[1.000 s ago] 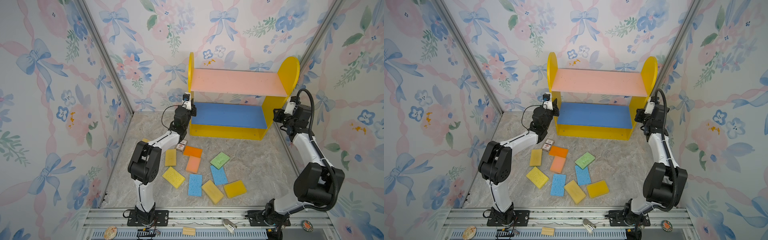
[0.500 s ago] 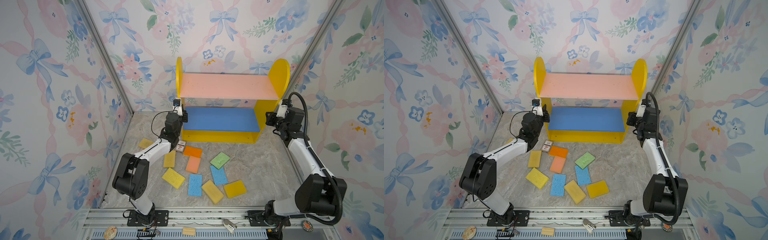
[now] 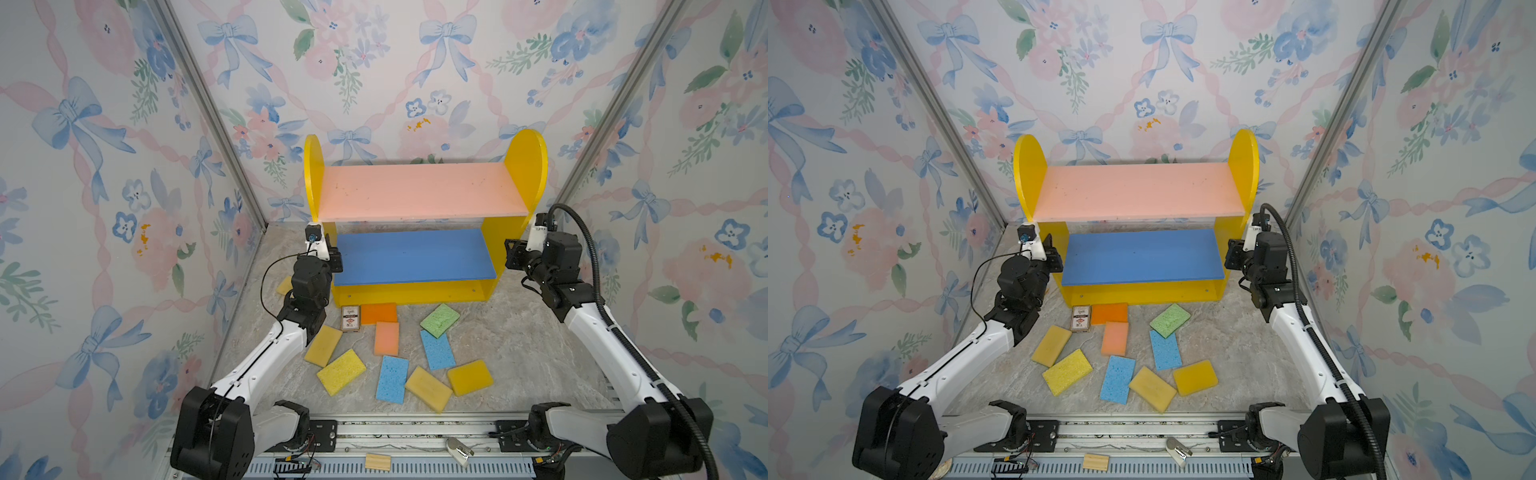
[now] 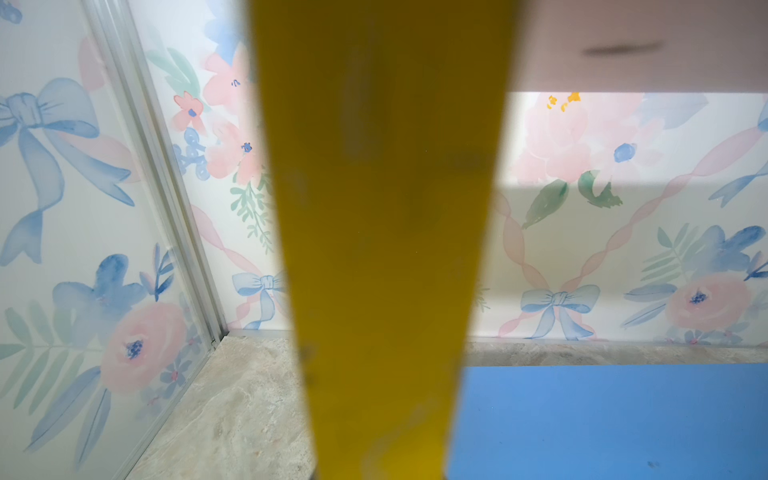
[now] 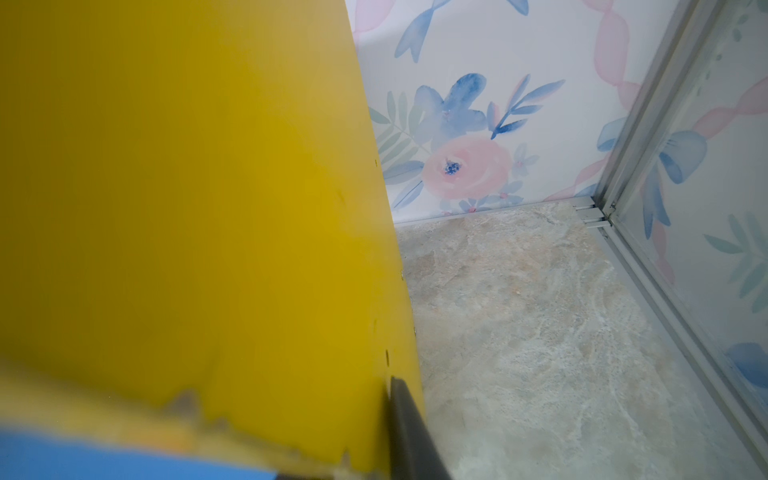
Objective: Place and organize the cleaning sponges onto the shelf
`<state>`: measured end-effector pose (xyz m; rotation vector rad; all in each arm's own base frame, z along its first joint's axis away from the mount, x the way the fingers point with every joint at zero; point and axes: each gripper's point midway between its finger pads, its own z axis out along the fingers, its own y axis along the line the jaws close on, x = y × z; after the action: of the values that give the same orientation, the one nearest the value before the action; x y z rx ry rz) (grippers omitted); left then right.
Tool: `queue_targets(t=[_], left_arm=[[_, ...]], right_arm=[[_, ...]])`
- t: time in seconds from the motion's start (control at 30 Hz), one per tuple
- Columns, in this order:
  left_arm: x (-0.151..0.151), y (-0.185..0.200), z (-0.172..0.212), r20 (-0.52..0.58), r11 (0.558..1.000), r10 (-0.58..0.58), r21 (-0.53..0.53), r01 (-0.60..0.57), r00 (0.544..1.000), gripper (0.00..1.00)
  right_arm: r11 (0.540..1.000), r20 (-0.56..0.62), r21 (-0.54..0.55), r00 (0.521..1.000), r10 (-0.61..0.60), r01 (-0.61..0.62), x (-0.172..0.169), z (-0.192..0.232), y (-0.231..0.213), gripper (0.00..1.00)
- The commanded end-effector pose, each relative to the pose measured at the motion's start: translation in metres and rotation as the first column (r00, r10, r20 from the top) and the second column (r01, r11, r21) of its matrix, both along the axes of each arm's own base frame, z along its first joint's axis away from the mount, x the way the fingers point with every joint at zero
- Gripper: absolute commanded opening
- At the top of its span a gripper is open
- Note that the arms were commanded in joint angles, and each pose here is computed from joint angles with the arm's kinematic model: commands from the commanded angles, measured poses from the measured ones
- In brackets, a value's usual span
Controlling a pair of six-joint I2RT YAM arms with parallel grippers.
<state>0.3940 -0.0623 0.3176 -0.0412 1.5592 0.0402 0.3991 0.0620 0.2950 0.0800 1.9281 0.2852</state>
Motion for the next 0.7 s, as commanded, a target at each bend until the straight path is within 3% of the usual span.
queue_targets(t=[0.0,0.33,0.4,0.47,0.57,0.63,0.67], left_arm=[[-0.025,-0.029,0.037,0.094,0.985,-0.173,0.021,0.172,0.98,0.0],[-0.052,-0.02,0.036,0.092,0.984,-0.176,-0.013,0.177,0.98,0.0],[-0.052,-0.018,0.032,0.075,0.986,-0.165,-0.017,0.166,0.984,0.0],[-0.052,-0.018,0.026,0.046,0.986,-0.163,-0.017,0.164,0.986,0.28],[-0.055,-0.018,0.024,0.024,0.985,-0.172,-0.028,0.173,0.985,0.37],[-0.062,-0.014,0.024,0.026,0.984,-0.167,-0.058,0.168,0.986,0.56],[-0.067,-0.012,0.027,0.038,0.983,-0.163,-0.081,0.166,0.986,0.6]], right_arm=[[0.983,-0.001,-0.002,0.983,0.181,-0.181,-0.034,0.006,0.048,0.03],[0.985,-0.012,-0.01,0.985,0.174,-0.175,-0.07,0.002,0.047,0.05],[0.986,-0.01,-0.013,0.986,0.169,-0.169,-0.073,0.004,0.044,0.11],[0.985,-0.014,-0.017,0.985,0.17,-0.17,-0.076,0.005,0.043,0.29],[0.983,-0.022,-0.023,0.983,0.18,-0.18,-0.081,0.009,0.043,0.44],[0.983,-0.02,-0.021,0.983,0.183,-0.183,-0.085,0.012,0.043,0.51],[0.982,-0.015,-0.017,0.982,0.187,-0.187,-0.087,0.015,0.043,0.54]])
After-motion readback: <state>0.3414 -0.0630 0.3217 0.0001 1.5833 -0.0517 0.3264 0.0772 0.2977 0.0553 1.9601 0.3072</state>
